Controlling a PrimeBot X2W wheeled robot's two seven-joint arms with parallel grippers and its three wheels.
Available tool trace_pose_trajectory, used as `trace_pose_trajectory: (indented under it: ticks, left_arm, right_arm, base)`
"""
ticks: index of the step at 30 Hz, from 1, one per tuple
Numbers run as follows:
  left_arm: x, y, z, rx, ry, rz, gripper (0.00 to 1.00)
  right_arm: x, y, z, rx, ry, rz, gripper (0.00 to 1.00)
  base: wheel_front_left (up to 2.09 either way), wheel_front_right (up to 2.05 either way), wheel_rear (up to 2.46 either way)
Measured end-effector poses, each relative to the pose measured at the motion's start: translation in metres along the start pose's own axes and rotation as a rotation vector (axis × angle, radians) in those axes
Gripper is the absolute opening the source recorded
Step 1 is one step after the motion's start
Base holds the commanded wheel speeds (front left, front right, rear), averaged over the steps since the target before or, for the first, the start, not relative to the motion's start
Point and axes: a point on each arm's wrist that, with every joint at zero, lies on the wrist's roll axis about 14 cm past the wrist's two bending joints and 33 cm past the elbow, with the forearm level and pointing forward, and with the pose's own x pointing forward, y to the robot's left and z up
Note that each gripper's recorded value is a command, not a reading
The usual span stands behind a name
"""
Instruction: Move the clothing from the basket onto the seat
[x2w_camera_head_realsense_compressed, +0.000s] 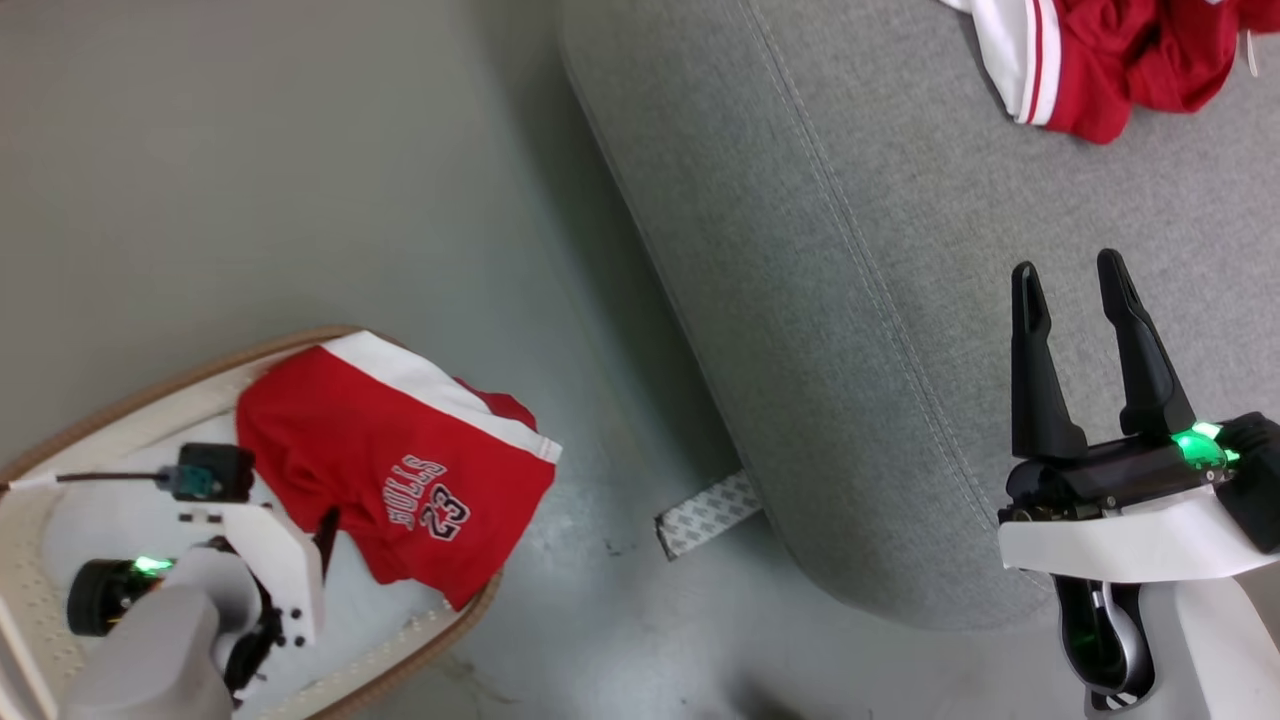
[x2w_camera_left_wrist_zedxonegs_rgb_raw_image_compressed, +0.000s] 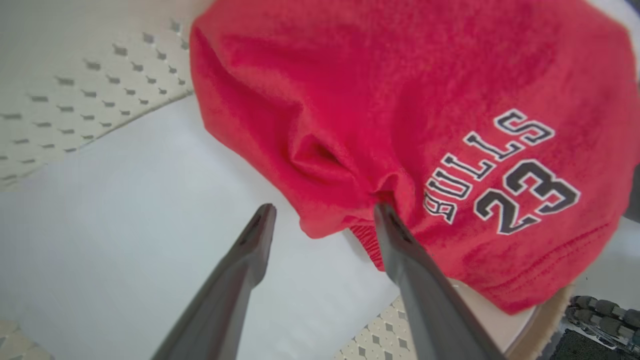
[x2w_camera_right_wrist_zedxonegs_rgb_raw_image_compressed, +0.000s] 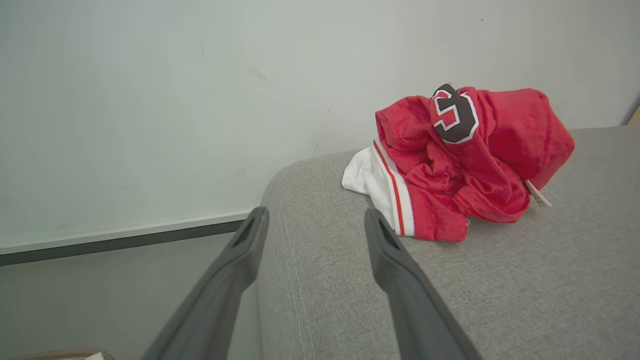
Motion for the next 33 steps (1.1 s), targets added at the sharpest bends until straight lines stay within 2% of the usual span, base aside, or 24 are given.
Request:
trace_pose_trajectory:
  ticks: [10,11,12,13,26,33]
  left_arm:
    - [0.036,0.0,0.001,-0.027,0.05,-0.042,1.0]
    - [0.037,0.0,0.001,-0.027,0.056,-0.044,0.65]
    - [0.038,0.0,0.0,-0.026,0.059,-0.046,0.19]
    - [0.038,0.0,0.0,-0.028,0.06,-0.046,0.0]
    - [0.029,-0.004,0.014,-0.021,0.016,-0.048,0.0]
    - [0.008,-0.024,0.028,-0.014,-0.058,-0.066,0.0]
  right_arm:
    - [0.002,-0.009,-0.013,0.017,0.034,-0.035,1.0]
    - [0.002,-0.01,-0.013,0.015,0.036,-0.037,1.0]
    - [0.002,-0.01,-0.014,0.014,0.037,-0.038,1.0]
    - [0.002,-0.01,-0.014,0.015,0.037,-0.039,1.0]
    - [-0.001,-0.007,-0.006,0.035,0.022,-0.031,1.0]
    - [-0.003,-0.007,0.014,0.028,-0.032,-0.024,1.0]
  base:
    - [0.0,0.0,0.0]
    - [0.0,0.0,0.0]
    - [0.0,0.0,0.0]
    - [0.0,0.0,0.0]
    - [0.0,0.0,0.0]
    - [0.0,0.0,0.0]
